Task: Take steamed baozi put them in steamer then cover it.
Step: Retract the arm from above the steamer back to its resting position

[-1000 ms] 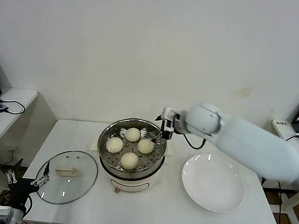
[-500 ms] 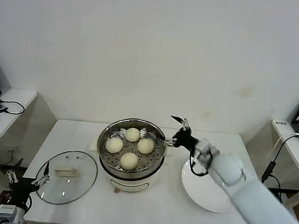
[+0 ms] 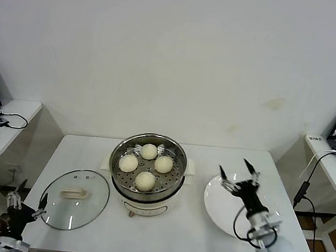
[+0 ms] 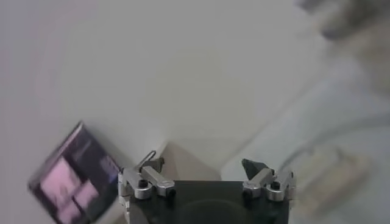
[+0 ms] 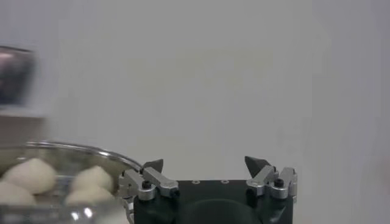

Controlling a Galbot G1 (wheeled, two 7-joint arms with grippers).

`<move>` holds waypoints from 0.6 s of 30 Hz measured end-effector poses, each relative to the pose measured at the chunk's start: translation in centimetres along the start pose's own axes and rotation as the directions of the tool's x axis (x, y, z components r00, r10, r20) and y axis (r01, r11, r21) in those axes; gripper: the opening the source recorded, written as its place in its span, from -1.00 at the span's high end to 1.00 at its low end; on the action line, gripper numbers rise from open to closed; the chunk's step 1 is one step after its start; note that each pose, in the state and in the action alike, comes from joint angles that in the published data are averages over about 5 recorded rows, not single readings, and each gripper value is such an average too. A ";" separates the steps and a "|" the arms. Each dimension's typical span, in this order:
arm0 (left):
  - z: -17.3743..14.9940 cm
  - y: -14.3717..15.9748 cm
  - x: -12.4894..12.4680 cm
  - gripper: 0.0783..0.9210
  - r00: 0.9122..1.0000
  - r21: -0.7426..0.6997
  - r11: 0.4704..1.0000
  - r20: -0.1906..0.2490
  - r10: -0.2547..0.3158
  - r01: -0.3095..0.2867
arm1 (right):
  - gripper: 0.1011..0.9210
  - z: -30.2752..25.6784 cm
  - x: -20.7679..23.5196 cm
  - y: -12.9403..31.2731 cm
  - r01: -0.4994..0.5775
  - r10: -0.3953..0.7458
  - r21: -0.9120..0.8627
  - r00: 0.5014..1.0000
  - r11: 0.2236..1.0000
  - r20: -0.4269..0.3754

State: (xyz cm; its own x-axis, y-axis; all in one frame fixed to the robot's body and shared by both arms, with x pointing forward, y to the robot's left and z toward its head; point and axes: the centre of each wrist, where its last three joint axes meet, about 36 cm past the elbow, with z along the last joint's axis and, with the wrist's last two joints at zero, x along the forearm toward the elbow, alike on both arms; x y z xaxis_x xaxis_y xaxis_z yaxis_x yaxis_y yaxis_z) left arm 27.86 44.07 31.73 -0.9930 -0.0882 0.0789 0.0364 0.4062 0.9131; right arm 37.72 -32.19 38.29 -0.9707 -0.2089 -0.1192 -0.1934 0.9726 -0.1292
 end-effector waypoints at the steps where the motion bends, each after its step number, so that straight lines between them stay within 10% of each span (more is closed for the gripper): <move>1: 0.3 -0.1 -0.1 -0.77 1.000 -0.053 0.999 0.005 0.011 -0.011 | -0.76 0.2 0.7 -0.2 -0.027 0.027 -0.005 1.000 1.000 -0.004; 18: 0.9 -1.5 -3.1 -0.77 0.987 -0.454 0.884 0.051 0.153 -0.114 | -0.76 2.6 8.0 -1.9 -0.298 0.296 -0.029 0.954 0.954 -0.041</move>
State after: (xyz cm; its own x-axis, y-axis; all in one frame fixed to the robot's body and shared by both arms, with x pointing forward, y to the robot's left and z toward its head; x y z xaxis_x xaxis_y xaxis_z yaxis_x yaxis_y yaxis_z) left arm 30.75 44.54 29.77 -0.9801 0.0216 0.1973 0.1962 -0.0439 0.9796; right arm 30.67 -35.97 35.03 -0.9894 0.0931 -0.1114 0.1001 0.9932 -0.0591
